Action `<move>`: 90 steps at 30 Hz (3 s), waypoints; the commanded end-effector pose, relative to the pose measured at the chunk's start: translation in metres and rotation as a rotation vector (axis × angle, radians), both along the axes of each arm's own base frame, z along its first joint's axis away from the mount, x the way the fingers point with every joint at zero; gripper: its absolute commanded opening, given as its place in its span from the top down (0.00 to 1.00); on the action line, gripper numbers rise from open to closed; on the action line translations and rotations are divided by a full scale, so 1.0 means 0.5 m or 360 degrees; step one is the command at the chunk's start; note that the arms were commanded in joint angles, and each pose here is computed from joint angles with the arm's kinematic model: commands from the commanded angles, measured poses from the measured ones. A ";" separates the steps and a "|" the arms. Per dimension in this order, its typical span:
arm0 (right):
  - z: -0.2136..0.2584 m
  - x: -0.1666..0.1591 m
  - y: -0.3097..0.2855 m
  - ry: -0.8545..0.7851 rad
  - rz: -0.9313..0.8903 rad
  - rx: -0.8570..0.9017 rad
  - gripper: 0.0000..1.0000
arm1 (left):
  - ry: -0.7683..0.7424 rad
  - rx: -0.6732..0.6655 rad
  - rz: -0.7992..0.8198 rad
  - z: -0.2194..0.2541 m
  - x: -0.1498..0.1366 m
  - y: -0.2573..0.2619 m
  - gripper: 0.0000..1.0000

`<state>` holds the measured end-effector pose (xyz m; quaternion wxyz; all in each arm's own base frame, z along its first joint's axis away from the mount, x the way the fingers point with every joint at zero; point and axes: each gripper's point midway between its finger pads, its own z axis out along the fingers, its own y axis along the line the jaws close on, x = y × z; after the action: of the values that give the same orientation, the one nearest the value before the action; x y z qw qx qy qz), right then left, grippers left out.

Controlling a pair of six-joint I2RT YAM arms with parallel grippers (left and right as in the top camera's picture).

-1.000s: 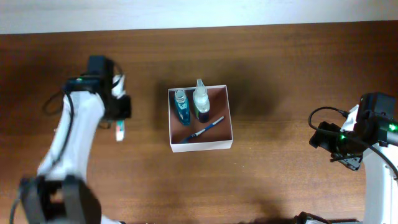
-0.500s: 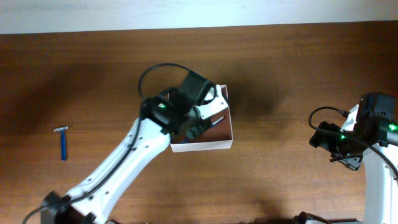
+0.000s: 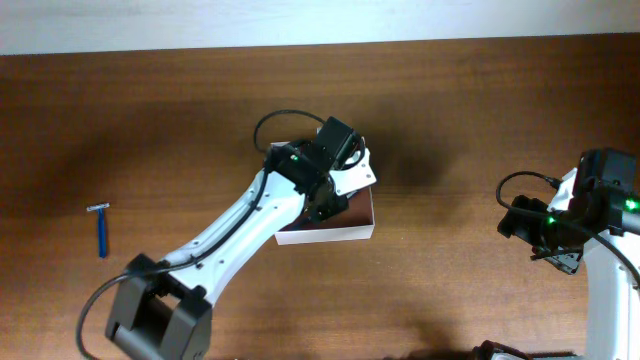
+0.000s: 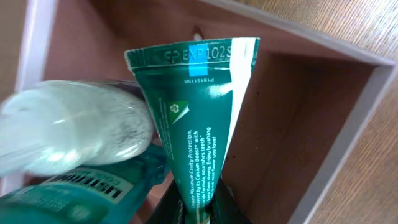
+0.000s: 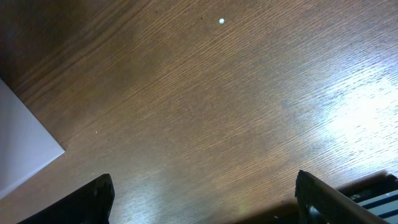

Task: Pack container
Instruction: 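Carry toothpaste tube with left gripper and place it in box, then move left gripper to the blue razor and grasp it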

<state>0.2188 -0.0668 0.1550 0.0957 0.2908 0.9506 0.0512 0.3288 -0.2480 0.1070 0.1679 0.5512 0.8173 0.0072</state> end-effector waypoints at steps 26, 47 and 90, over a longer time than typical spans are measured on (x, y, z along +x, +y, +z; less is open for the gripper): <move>-0.004 -0.002 0.000 0.0015 0.0017 -0.0013 0.15 | -0.0339 -0.0165 0.0683 0.204 0.055 0.159 0.41; -0.004 -0.002 0.000 0.0015 0.0017 -0.0013 0.14 | 0.0214 -0.0122 0.2618 -0.041 0.019 0.878 0.37; -0.004 -0.005 -0.004 0.0026 0.0013 -0.0033 0.15 | 0.0481 -0.0205 0.2690 -0.246 -0.048 0.891 0.78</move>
<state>0.2181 -0.0680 0.1548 0.0950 0.2915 0.9507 0.0471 0.3141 0.2060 -0.0031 0.0474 -0.2608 0.9640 0.0210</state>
